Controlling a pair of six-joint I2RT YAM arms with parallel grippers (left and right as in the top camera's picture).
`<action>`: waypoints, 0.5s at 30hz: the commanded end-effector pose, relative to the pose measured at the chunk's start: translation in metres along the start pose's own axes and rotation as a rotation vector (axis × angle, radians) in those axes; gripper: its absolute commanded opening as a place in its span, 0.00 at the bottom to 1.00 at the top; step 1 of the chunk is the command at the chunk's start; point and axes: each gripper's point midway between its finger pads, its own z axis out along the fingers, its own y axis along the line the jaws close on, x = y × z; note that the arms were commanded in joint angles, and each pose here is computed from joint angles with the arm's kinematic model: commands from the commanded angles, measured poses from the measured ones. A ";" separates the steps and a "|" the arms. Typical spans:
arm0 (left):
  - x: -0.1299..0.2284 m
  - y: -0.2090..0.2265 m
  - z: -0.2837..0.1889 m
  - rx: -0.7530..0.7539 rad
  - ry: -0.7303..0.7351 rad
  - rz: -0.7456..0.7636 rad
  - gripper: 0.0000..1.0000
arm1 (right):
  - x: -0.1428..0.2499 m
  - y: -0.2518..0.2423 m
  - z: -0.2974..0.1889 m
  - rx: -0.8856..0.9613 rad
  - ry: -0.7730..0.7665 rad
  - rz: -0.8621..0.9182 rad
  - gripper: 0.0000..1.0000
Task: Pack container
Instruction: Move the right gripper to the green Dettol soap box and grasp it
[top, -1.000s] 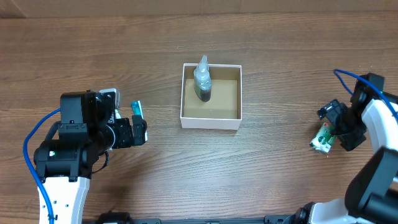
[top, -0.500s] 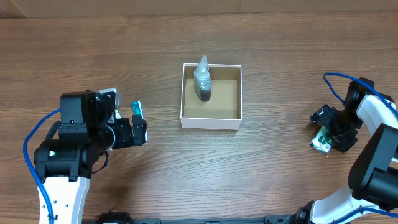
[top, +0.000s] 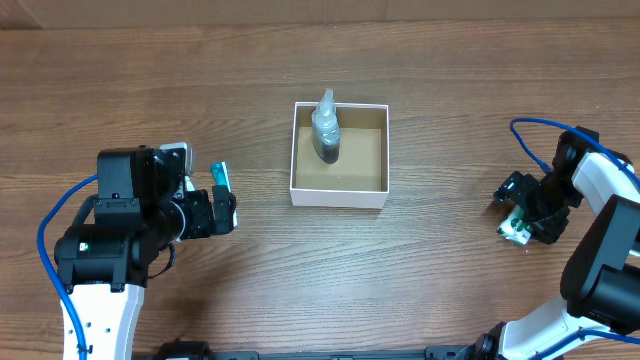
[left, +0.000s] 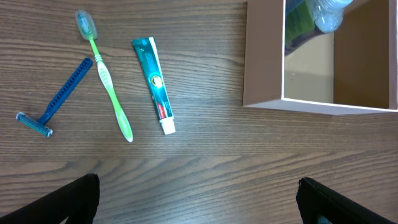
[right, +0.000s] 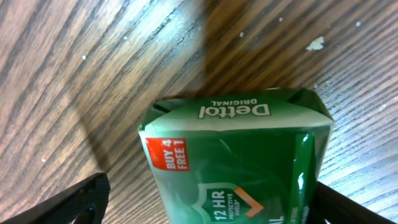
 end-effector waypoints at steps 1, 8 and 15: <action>-0.007 -0.002 -0.005 0.001 -0.021 0.011 1.00 | -0.001 0.002 0.003 -0.013 0.004 -0.007 0.83; -0.007 -0.002 -0.005 0.001 -0.021 0.011 1.00 | -0.004 0.002 0.003 -0.012 -0.009 -0.008 0.59; -0.007 -0.002 -0.005 0.002 -0.022 0.011 1.00 | -0.005 0.002 0.003 -0.013 -0.013 -0.008 0.30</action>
